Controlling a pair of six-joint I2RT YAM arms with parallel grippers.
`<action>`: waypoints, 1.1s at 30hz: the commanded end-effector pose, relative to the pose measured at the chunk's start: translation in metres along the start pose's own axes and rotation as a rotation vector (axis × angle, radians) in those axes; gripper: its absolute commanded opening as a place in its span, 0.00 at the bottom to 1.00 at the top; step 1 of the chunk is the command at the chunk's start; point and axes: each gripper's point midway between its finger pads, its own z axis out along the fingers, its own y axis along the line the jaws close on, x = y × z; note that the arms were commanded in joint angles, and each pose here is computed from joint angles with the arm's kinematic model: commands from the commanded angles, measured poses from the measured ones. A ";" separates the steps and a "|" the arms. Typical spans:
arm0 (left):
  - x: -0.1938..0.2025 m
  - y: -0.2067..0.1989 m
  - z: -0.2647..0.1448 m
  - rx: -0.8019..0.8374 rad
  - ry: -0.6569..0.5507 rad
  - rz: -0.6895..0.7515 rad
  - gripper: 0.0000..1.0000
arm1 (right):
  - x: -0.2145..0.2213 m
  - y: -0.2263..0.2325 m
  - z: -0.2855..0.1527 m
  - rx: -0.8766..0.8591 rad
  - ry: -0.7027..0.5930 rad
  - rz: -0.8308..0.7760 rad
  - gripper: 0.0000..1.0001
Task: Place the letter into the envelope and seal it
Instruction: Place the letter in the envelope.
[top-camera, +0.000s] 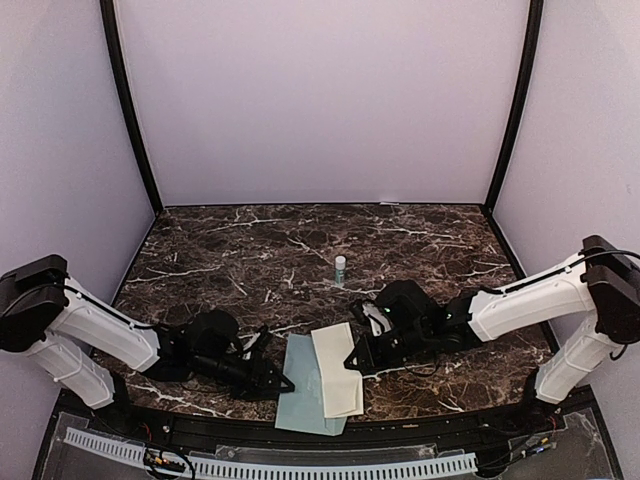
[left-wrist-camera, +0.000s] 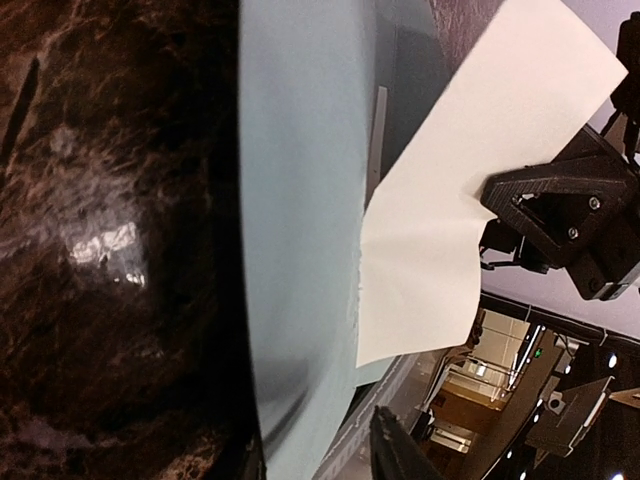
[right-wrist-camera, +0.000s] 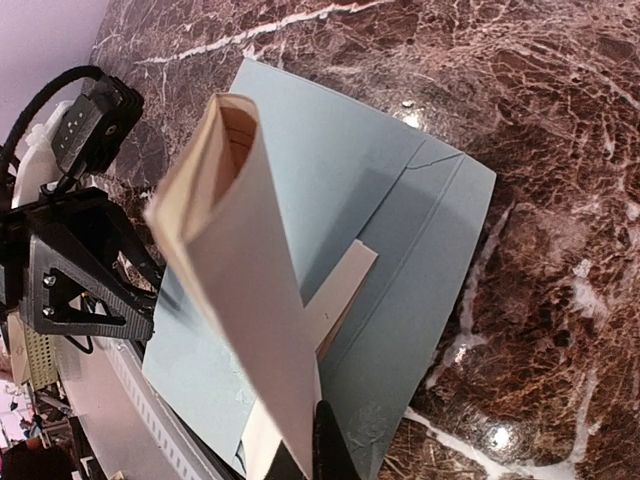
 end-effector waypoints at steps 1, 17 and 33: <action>0.001 -0.011 0.003 0.061 0.006 0.021 0.30 | -0.002 0.011 0.001 -0.050 -0.021 -0.007 0.00; 0.000 -0.022 0.007 0.116 0.021 0.046 0.00 | -0.016 0.021 -0.020 -0.072 -0.091 0.005 0.00; -0.011 -0.045 -0.007 0.151 -0.070 0.164 0.00 | -0.030 0.020 -0.052 -0.140 -0.131 0.046 0.00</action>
